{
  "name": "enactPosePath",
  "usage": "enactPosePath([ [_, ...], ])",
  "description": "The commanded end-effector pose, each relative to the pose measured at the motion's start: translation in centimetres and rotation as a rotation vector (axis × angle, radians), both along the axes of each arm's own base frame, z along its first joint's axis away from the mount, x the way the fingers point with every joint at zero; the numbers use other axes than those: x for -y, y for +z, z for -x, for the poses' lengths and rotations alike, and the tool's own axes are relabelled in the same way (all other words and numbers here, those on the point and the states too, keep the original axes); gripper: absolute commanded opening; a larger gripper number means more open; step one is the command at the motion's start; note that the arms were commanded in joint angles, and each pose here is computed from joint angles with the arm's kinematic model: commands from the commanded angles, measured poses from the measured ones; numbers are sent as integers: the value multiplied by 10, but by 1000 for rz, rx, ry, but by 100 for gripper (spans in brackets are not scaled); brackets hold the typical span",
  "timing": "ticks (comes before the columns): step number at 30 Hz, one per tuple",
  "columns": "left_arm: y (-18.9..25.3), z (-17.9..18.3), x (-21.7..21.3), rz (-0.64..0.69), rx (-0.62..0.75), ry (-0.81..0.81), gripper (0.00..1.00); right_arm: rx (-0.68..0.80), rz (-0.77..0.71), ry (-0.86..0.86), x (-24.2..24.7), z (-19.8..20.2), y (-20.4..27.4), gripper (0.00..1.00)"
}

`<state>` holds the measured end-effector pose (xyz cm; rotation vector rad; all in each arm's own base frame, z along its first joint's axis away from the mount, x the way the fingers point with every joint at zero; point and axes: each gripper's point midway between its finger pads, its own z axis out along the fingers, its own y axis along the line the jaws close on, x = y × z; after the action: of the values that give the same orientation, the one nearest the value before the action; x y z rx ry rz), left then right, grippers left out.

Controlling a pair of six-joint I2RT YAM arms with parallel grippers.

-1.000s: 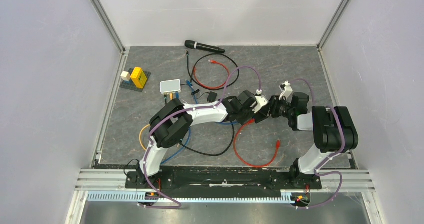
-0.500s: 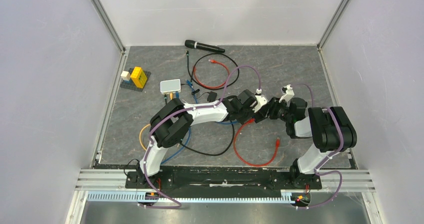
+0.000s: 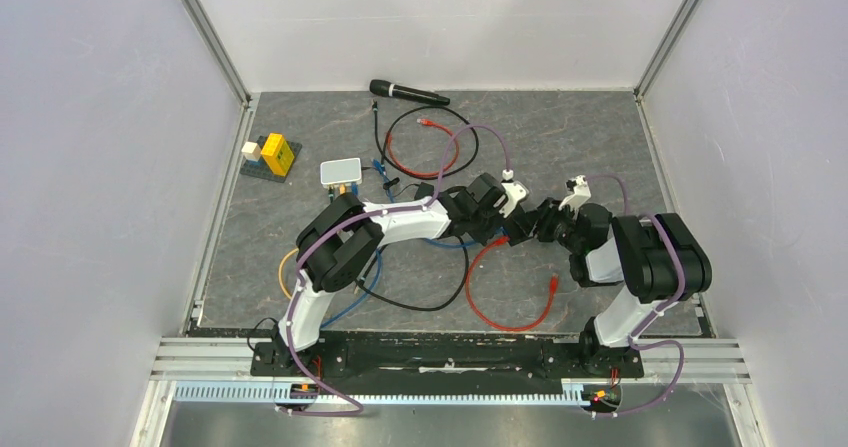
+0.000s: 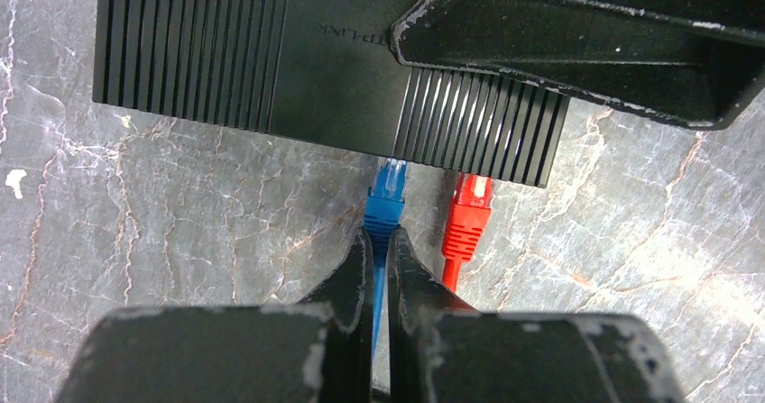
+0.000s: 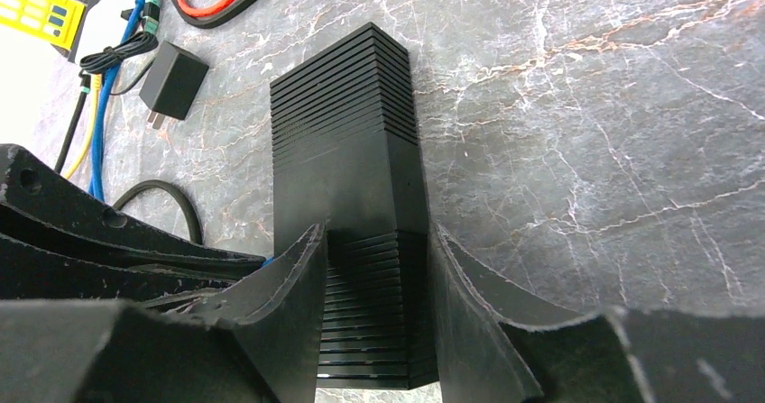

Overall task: Insert the plug into the switch port
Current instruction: Insert the connector into the switch port.

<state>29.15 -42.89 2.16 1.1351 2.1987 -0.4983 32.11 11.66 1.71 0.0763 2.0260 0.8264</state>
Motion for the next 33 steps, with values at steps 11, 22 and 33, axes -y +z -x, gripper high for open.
enactPosePath([
  [11, 139, -7, 100, 494, 462, -348, 2, -652, -213, 476, -73, 165, -48, 41],
  [22, 136, -32, 97, 518, 513, -329, 2, -744, -193, 546, -68, 191, -59, 39],
  [33, 175, -36, 88, 671, 464, -347, 2, -757, -192, 537, -69, 199, -59, 38],
])
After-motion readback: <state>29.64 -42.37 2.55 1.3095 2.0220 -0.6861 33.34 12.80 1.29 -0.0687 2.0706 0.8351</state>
